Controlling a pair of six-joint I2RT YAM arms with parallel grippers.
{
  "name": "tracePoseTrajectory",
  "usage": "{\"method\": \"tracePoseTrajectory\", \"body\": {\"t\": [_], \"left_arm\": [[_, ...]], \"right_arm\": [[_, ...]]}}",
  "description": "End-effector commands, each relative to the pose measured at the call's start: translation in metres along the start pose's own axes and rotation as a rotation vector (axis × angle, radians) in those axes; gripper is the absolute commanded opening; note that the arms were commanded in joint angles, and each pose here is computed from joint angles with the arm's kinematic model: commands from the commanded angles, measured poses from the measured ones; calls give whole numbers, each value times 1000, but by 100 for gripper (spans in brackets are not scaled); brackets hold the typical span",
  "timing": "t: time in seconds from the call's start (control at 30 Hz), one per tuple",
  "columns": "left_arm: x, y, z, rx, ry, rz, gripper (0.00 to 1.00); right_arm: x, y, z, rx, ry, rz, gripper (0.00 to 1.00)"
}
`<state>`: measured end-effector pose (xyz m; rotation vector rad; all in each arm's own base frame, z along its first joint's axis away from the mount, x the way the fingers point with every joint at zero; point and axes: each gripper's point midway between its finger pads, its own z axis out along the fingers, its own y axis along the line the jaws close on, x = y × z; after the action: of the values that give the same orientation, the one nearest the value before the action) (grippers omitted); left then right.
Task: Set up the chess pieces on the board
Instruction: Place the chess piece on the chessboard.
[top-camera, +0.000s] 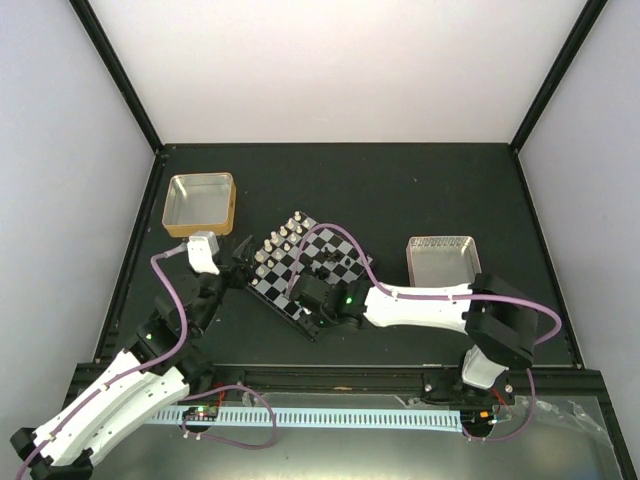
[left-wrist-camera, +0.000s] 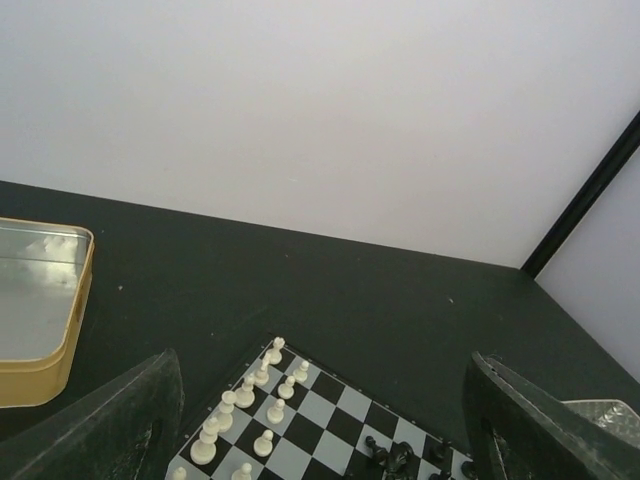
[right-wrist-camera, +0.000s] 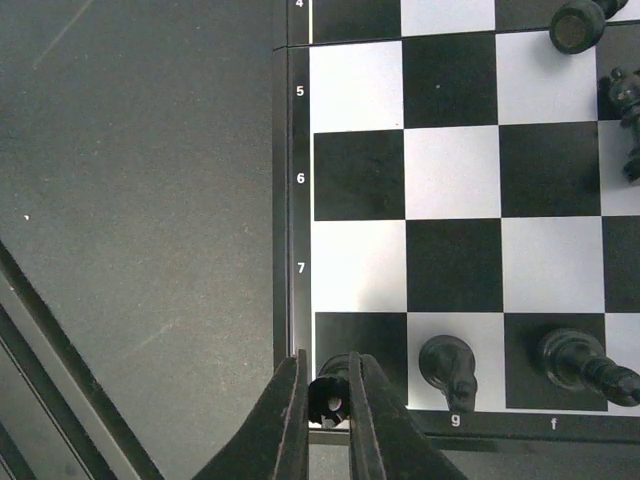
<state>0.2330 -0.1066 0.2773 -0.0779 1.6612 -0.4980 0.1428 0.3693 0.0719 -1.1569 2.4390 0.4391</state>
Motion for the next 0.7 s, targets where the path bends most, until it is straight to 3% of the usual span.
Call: {"method": "tracePoseTrajectory", "body": {"t": [0.0, 0.67], "left_arm": [[-9, -1, -1, -11, -4, 4, 79], [0, 0, 0, -9, 14, 5, 79]], "right_arm": [[-8, 0, 4, 24, -9, -10, 10], [2, -5, 18, 50, 25, 14, 21]]}}
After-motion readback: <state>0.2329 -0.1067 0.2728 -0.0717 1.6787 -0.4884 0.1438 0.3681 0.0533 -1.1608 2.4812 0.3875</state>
